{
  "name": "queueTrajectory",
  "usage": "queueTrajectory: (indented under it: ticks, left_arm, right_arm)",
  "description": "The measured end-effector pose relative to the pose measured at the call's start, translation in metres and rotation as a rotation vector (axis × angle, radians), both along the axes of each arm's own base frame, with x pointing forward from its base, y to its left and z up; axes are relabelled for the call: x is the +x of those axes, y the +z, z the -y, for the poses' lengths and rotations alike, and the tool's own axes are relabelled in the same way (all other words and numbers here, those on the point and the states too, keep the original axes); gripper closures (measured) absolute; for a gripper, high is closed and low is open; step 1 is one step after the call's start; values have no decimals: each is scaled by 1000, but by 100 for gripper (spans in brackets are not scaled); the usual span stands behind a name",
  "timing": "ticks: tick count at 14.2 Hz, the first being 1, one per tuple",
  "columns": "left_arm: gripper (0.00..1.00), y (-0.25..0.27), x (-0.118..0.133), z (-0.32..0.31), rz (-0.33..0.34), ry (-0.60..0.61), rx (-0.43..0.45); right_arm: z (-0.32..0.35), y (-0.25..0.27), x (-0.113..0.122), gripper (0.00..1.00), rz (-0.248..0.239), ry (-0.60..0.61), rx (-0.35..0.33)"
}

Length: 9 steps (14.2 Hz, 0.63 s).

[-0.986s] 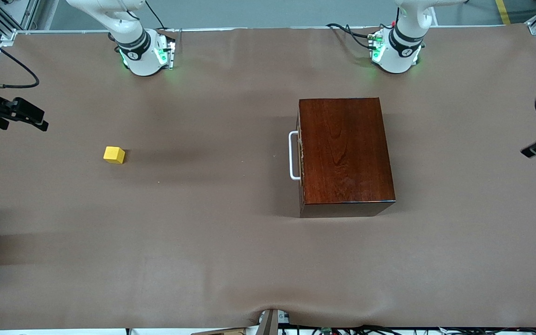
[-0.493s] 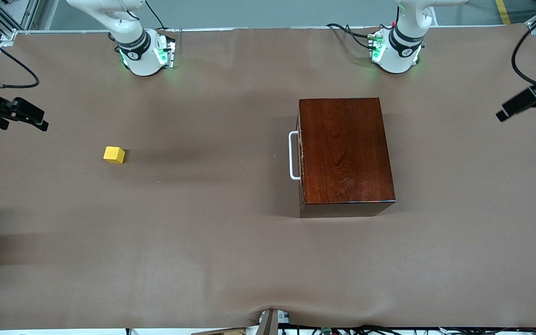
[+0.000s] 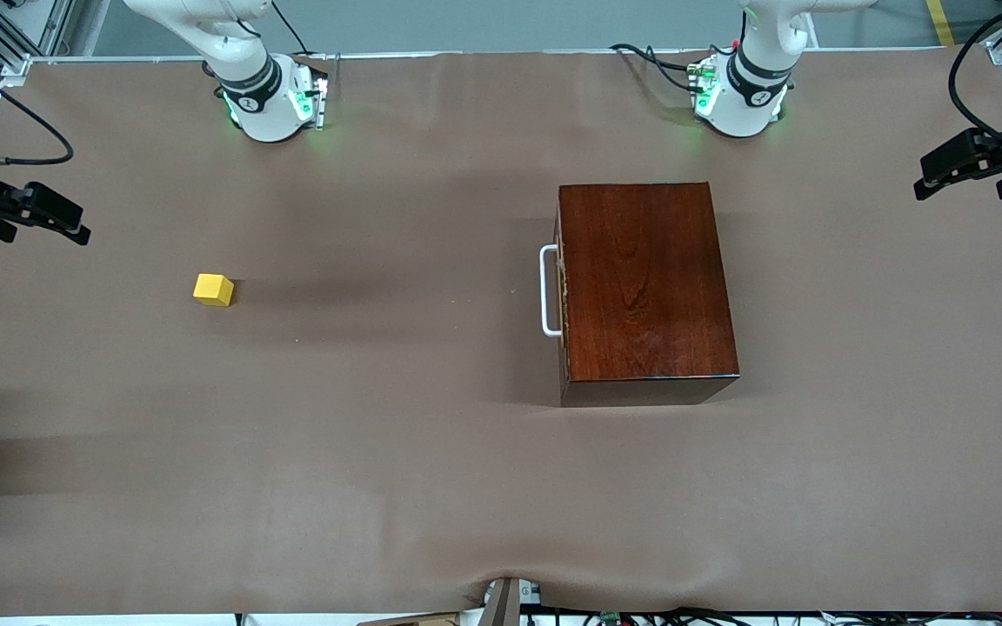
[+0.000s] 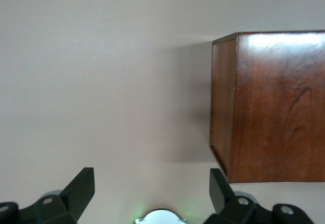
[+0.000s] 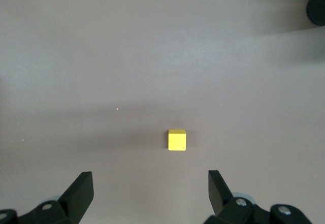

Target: Open drawer, take yellow block, close drawer

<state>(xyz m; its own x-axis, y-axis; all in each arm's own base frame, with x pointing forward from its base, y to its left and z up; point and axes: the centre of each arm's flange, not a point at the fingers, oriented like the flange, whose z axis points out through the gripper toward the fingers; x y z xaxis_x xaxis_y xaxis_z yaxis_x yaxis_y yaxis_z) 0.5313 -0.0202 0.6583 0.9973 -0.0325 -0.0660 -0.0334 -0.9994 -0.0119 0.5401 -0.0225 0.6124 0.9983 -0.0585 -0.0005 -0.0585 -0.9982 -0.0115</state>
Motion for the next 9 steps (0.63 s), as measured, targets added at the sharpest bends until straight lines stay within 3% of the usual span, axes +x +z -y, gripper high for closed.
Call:
queueTrajectory:
  ticks: [9]
  left_arm:
    - [0,-13,-2,12,-4,-25,8]
  right_arm:
    - [0,0,0,0,0,0,0]
